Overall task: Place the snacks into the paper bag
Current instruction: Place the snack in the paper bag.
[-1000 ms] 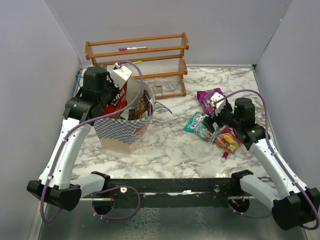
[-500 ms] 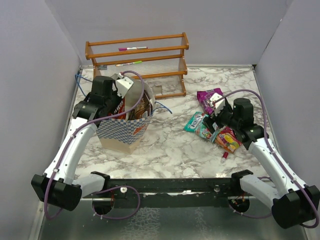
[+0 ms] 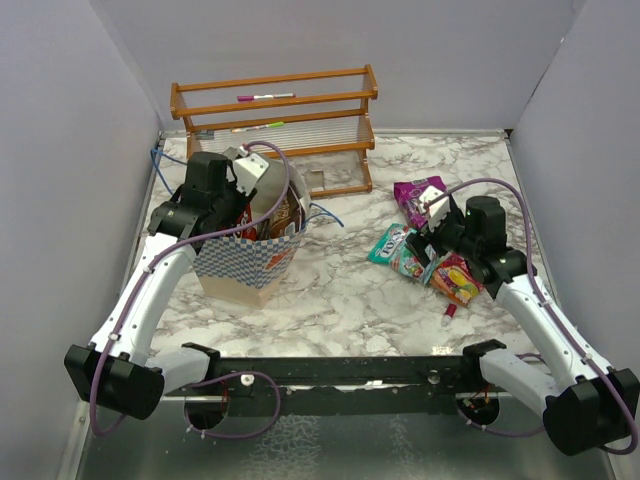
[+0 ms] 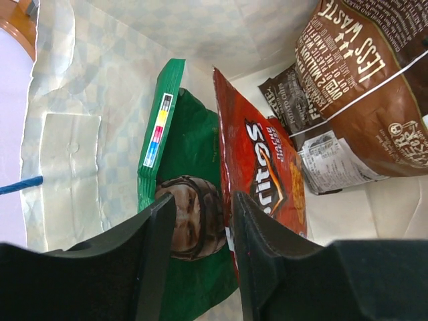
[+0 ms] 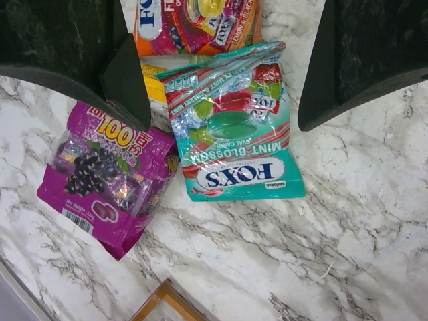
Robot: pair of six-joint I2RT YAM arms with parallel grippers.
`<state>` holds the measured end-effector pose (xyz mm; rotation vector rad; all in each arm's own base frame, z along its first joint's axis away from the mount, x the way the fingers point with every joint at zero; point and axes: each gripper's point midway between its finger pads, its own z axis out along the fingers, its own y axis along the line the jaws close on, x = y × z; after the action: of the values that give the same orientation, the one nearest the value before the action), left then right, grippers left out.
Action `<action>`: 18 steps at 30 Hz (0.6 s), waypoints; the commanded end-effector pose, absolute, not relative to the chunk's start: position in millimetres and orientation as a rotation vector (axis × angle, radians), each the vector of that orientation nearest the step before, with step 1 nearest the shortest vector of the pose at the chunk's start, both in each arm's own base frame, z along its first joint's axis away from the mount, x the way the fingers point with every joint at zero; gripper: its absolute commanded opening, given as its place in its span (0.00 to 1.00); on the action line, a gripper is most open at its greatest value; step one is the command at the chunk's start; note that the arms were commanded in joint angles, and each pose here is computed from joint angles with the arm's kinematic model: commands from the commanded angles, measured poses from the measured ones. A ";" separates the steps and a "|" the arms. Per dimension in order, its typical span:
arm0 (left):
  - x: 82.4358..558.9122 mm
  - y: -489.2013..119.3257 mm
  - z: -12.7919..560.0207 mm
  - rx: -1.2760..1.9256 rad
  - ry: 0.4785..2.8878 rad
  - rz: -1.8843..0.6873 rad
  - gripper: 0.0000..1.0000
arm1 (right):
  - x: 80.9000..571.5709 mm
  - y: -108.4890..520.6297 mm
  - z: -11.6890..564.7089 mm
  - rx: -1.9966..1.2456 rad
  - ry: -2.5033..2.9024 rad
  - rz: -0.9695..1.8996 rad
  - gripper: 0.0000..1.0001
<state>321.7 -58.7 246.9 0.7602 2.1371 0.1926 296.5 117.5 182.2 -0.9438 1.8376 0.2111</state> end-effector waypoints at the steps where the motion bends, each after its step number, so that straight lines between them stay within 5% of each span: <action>1: 327.1 -62.9 261.9 0.743 2.078 0.164 0.47 | 302.7 109.5 181.1 -0.913 1.846 0.161 0.91; 18: 333.1 -78.7 304.0 0.752 1.952 0.090 0.86 | 312.2 80.1 184.5 -0.778 1.898 0.086 0.92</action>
<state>330.9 -76.1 281.8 0.7697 2.0224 0.1091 306.3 90.5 180.6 -0.8374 1.8962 0.1285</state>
